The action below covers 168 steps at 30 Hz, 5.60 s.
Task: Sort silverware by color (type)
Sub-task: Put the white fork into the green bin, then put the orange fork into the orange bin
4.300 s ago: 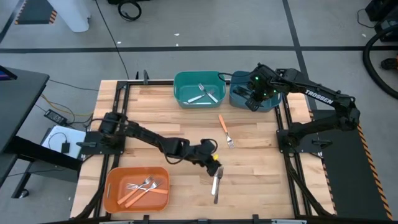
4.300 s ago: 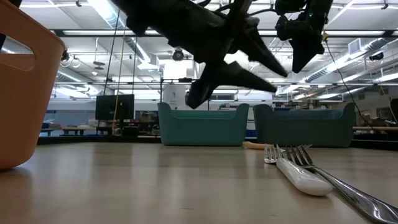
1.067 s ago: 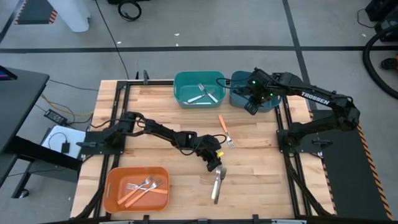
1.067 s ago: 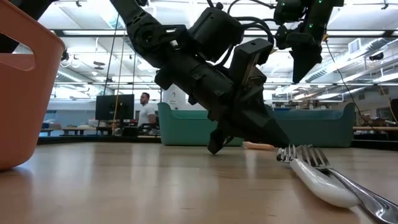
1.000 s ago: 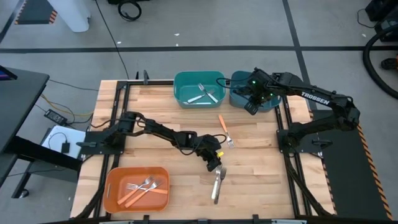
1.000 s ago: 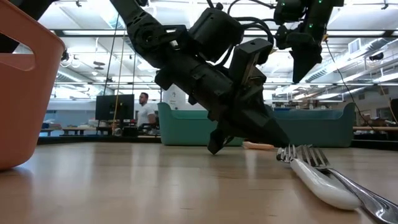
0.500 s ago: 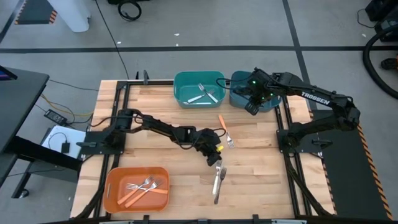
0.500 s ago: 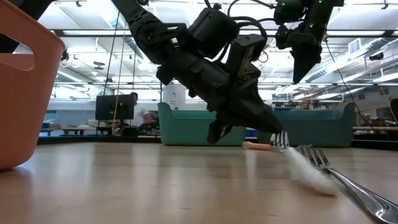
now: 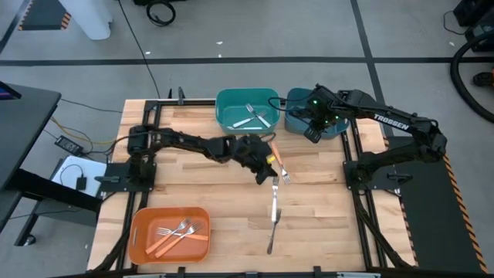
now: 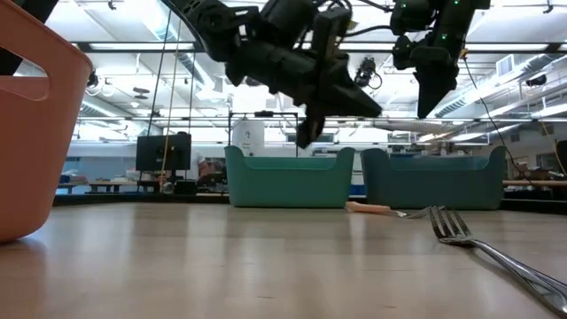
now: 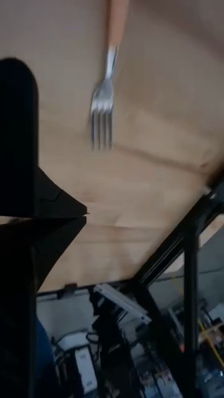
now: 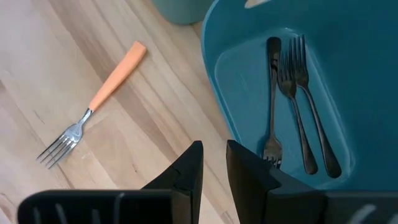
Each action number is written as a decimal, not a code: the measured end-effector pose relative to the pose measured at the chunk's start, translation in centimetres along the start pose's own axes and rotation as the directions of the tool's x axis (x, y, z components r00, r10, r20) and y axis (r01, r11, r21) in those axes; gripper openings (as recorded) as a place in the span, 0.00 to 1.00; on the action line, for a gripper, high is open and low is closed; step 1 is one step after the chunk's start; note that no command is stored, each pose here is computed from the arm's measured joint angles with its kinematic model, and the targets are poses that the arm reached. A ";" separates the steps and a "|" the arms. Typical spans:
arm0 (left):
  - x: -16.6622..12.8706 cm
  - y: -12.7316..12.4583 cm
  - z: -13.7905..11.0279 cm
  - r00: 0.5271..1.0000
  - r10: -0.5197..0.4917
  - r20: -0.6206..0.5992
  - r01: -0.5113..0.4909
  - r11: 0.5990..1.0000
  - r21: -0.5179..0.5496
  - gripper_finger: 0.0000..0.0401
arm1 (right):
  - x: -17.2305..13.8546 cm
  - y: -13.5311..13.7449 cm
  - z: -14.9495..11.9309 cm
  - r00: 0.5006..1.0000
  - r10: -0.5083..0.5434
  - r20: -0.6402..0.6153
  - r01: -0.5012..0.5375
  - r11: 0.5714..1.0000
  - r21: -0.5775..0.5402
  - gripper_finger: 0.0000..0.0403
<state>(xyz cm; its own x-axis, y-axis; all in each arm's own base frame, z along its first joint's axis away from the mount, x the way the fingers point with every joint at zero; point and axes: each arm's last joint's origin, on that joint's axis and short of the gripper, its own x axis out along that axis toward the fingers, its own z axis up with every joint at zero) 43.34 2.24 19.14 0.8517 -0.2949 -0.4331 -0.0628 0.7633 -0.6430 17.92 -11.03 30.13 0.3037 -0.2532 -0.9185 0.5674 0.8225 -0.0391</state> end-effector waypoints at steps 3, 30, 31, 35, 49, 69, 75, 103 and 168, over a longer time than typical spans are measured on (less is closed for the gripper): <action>-1.8 0.7 1.7 0.999 0.027 0.036 -0.028 1.000 0.015 0.00 | 0.0 0.0 0.2 1.000 -0.001 0.016 0.001 1.000 0.000 0.19; -21.6 17.0 12.1 0.663 0.565 0.491 -0.467 0.825 -0.318 0.01 | -0.1 -1.7 1.9 0.981 -0.038 0.188 -0.015 0.961 0.277 0.19; -21.7 17.2 12.0 0.669 0.568 0.479 -0.468 0.823 -0.322 0.01 | -0.1 -1.8 1.8 0.981 -0.041 0.187 -0.014 0.959 0.283 0.19; -21.4 17.5 11.2 0.700 0.592 0.399 -0.508 0.806 -0.305 0.01 | -0.1 -1.9 1.8 0.981 -0.043 0.187 -0.014 0.956 0.294 0.19; -20.0 16.6 10.8 0.751 0.559 0.350 -0.536 0.827 -0.171 0.21 | -0.1 -2.1 2.0 0.976 -0.093 0.199 0.013 0.929 0.371 0.19; -24.5 3.0 12.4 0.900 0.029 0.434 -0.114 0.979 0.170 0.22 | 1.1 3.6 3.0 0.968 0.135 0.213 -0.191 0.944 0.270 0.24; -26.0 -2.4 11.4 0.899 -0.073 0.431 -0.046 0.965 0.260 0.22 | 4.1 6.5 3.5 0.981 0.165 0.106 -0.181 0.970 0.165 0.31; -20.6 -9.5 3.7 0.991 0.113 0.077 -0.125 0.977 0.171 0.22 | 16.6 13.2 1.7 0.949 0.080 -0.305 0.001 0.966 0.258 0.36; -18.2 -8.1 7.5 0.814 0.259 0.520 -0.322 0.946 0.031 0.22 | -3.5 18.1 4.6 0.600 -0.026 0.800 0.052 0.999 -0.006 0.08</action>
<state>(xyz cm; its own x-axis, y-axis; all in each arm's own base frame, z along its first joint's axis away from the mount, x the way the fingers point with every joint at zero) 32.26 5.71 36.97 0.9474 0.2574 -0.1904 -0.3172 0.8351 -0.4494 30.66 2.38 34.47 0.7792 -0.5809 -0.2354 0.5779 0.8112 -0.0889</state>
